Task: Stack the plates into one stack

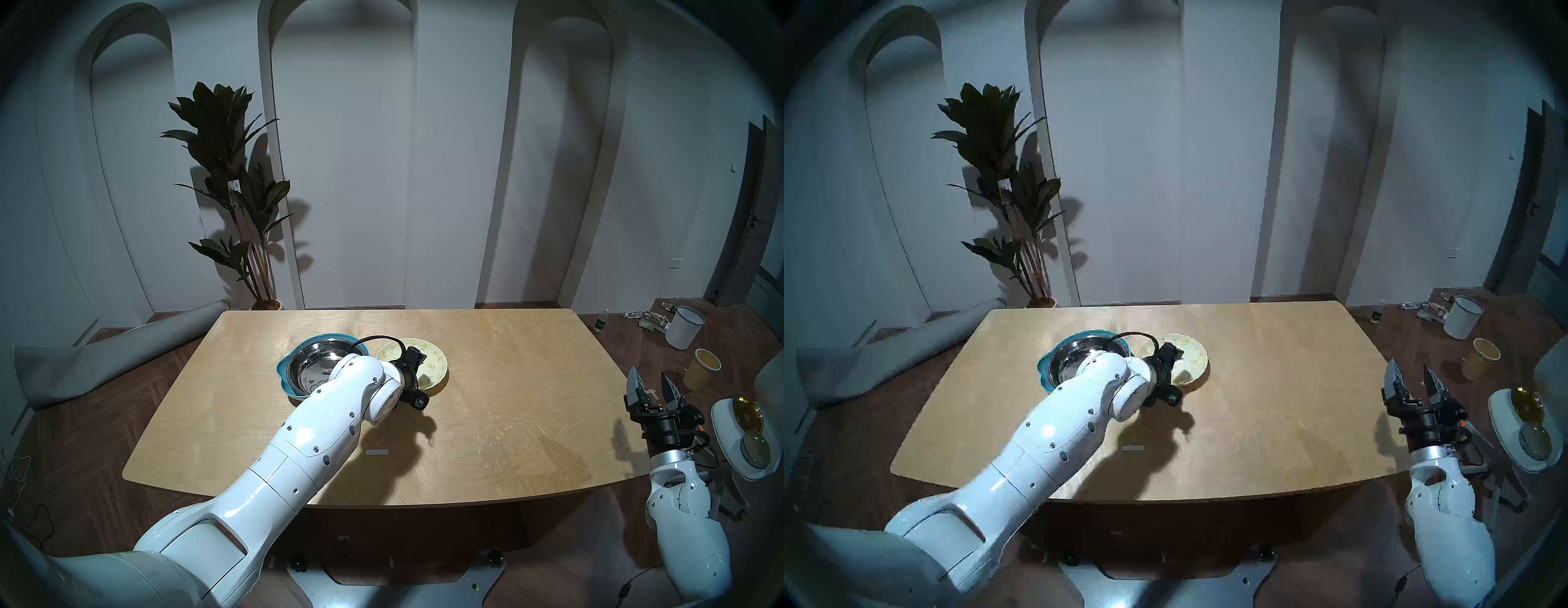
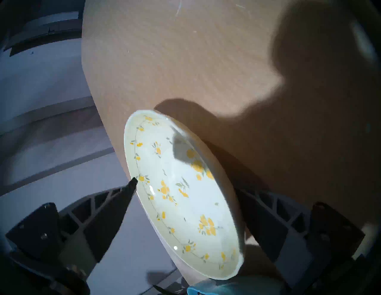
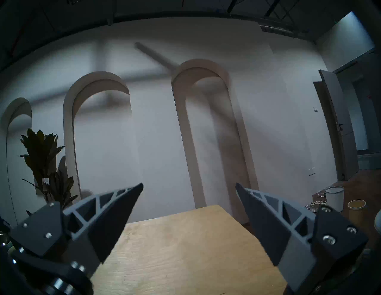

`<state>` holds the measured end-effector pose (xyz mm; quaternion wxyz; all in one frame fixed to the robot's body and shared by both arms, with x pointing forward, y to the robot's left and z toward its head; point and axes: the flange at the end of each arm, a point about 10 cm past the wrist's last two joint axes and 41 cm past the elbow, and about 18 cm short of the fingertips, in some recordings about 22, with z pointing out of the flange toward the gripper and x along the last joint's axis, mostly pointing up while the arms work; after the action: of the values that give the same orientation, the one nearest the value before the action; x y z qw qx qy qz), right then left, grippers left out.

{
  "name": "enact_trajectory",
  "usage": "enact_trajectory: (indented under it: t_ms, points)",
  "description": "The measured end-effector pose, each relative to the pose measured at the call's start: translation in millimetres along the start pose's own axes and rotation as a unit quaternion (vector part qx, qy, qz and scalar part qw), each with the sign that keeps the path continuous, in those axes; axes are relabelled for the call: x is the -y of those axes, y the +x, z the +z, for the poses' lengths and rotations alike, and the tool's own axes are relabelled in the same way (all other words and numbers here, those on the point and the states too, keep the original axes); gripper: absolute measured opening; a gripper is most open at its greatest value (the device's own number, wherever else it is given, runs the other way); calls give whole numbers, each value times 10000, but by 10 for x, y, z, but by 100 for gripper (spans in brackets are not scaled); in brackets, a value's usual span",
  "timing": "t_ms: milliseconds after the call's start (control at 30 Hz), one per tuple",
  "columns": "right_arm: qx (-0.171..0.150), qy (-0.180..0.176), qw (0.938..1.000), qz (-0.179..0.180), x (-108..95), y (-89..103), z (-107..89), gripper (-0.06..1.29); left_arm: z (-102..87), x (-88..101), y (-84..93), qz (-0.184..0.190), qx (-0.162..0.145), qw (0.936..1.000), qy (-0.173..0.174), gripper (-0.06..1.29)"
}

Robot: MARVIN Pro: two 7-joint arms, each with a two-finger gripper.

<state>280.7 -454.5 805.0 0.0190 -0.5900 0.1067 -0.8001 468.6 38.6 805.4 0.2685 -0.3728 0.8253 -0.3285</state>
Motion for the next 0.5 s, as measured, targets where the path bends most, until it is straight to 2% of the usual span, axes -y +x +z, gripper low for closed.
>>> enact_trajectory:
  t_ms: [333,433,500]
  points:
    - [-24,45,10000,-52,14,31,-2,120,-2,-78,-79,127,-26,9998,-151,123]
    - [-32,59,10000,-72,17,43,-3,120,-4,-116,-106,169,-18,9997,-199,96]
    - [-39,66,9999,-84,18,52,-5,120,0,-166,-126,191,-8,9995,-248,92]
